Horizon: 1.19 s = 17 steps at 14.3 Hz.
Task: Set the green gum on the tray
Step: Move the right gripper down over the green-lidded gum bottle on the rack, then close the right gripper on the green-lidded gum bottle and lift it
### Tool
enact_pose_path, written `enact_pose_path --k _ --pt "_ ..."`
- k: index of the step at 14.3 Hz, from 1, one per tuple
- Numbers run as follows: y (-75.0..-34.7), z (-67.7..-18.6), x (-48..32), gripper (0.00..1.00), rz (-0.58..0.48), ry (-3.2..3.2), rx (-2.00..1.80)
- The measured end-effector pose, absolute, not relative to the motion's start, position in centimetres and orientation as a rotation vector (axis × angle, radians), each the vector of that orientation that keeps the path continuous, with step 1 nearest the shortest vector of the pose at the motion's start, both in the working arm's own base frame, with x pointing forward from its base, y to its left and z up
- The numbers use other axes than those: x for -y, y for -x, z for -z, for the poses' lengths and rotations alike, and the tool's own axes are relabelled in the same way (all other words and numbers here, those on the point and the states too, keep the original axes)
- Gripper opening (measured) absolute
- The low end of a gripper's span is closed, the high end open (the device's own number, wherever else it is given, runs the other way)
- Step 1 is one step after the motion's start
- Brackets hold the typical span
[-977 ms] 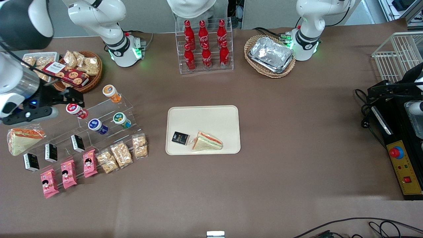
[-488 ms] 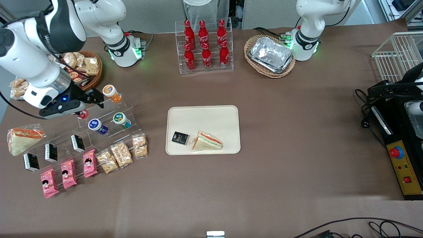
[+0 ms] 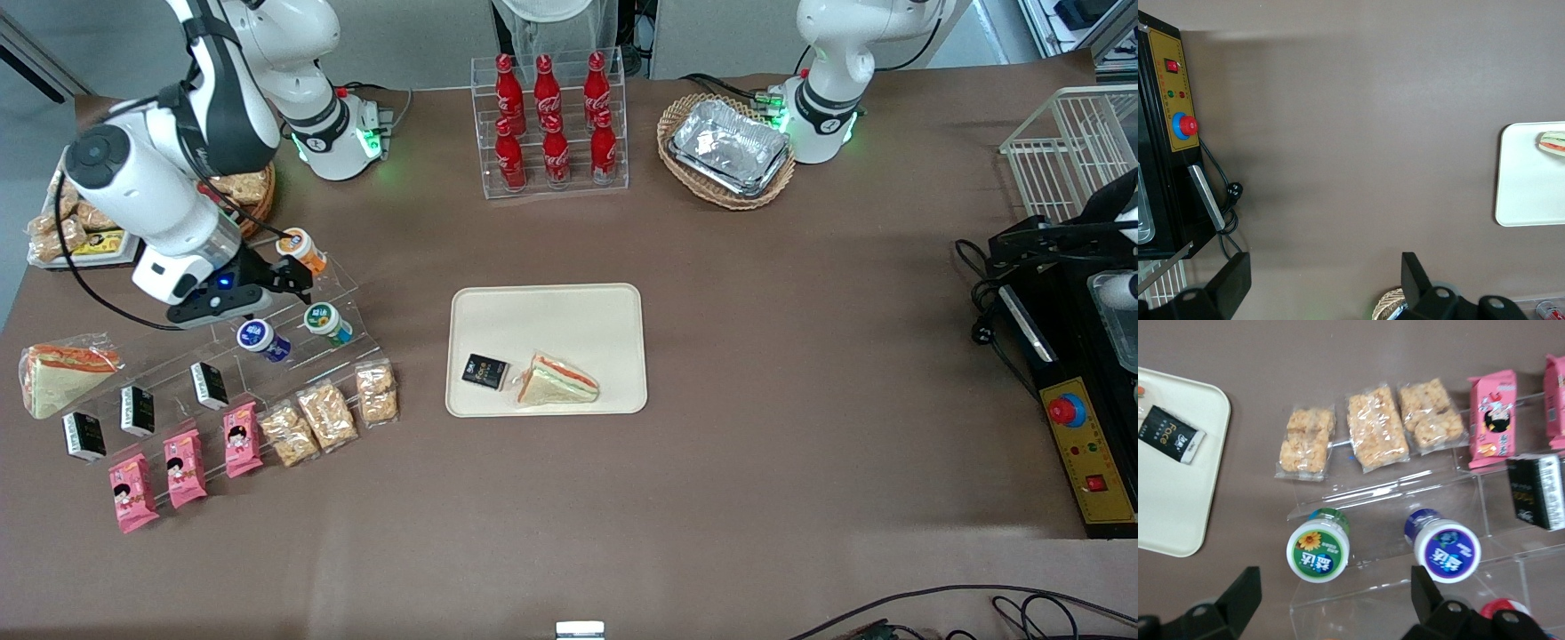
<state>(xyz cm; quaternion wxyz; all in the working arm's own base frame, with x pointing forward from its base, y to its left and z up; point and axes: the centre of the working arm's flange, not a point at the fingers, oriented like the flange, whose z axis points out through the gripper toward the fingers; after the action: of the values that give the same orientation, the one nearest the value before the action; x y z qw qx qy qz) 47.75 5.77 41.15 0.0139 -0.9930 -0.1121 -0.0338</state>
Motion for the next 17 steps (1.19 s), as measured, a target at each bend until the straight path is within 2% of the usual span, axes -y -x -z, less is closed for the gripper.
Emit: enact_pose_path --k 5,10,17 --pt "-47.6 -38.1 -7.9 1.00 0.091 3.095 0.335" --pt "-45.8 -34.6 -8.2 1.00 0.094 3.095 0.352" --pt "-44.8 -31.5 -8.3 1.00 0.128 3.095 0.359"
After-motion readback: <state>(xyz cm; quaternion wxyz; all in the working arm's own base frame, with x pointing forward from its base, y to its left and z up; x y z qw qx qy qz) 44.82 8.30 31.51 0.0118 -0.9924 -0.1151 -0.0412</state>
